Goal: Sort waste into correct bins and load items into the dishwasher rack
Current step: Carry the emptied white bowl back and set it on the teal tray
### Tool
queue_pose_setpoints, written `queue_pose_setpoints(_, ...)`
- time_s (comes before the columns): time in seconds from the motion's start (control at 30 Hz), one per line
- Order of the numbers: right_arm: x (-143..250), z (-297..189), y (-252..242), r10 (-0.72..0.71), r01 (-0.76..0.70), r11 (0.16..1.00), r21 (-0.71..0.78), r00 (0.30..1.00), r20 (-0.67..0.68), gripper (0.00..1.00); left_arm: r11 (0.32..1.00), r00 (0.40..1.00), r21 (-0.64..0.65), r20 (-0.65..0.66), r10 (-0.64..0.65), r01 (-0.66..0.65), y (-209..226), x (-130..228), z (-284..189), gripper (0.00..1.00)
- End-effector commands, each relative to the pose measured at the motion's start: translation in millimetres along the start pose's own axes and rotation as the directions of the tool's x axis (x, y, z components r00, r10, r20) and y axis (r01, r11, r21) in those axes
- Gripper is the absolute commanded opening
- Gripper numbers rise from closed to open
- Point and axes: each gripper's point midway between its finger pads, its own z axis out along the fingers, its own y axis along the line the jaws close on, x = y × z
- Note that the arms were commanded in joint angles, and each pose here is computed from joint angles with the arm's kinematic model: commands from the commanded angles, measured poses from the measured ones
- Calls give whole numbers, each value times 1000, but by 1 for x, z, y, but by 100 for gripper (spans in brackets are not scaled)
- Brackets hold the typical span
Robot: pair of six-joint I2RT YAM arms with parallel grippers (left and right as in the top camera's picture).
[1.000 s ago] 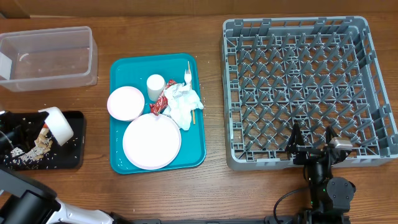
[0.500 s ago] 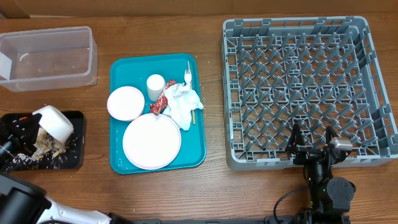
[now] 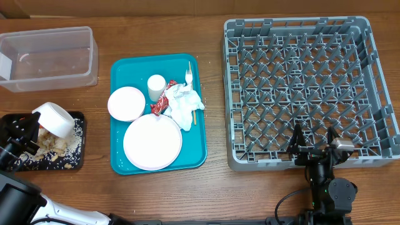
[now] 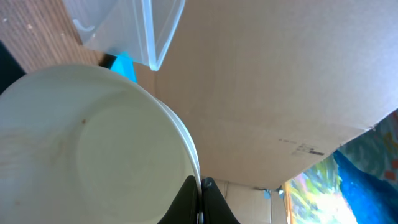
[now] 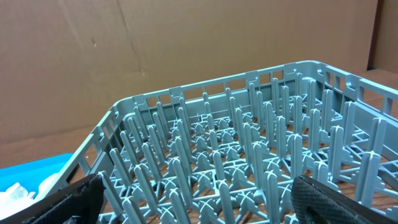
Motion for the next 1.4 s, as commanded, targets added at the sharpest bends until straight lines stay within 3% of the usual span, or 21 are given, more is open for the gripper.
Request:
queue_pose_setpoints(0.0, 0, 0, -3, -4, 4, 1000, 13, 1000, 10, 100, 998, 1000, 62, 12, -2, 1, -8, -2, -3, 4)
queue_pose_setpoints(0.17, 0, 0, -3, -4, 4, 1000, 13, 1000, 10, 100, 997, 997, 35, 12, -75, 74, -3, -2, -4, 4)
queue_pose_setpoints(0.27, 0, 0, -3, -4, 4, 1000, 13, 1000, 10, 100, 995, 999, 96, 20, -40, 38, -14, -2, -6, 4)
queue_pose_setpoints(0.53, 0, 0, -3, -4, 4, 1000, 13, 1000, 10, 100, 1000, 1000, 6, 5, -17, 17, -1, 5, -4, 4)
queue_pose_setpoints(0.67, 0, 0, -3, -4, 4, 1000, 13, 1000, 10, 100, 995, 997, -68, -40, 69, -71, -13, 17, 0, 4)
queue_pose_setpoints(0.9, 0, 0, -3, -4, 4, 1000, 13, 1000, 10, 100, 948, 954, -163, -171, 247, -274, -75, 43, 22, 4)
queue_pose_setpoints(1.17, 0, 0, -3, -3, 3, 1000, 12, 1000, 10, 100, 805, 810, -247, -412, 416, -540, -120, 109, 97, 4)
queue_pose_setpoints(1.27, 0, 0, -3, -4, 4, 1000, 13, 1000, 10, 100, 667, 786, -430, -445, 429, -608, -109, 113, 131, 4)
queue_pose_setpoints(1.37, 0, 0, -3, -4, 4, 1000, 12, 1000, 10, 100, 480, 731, -554, -470, 495, -680, -95, 118, 168, 4)
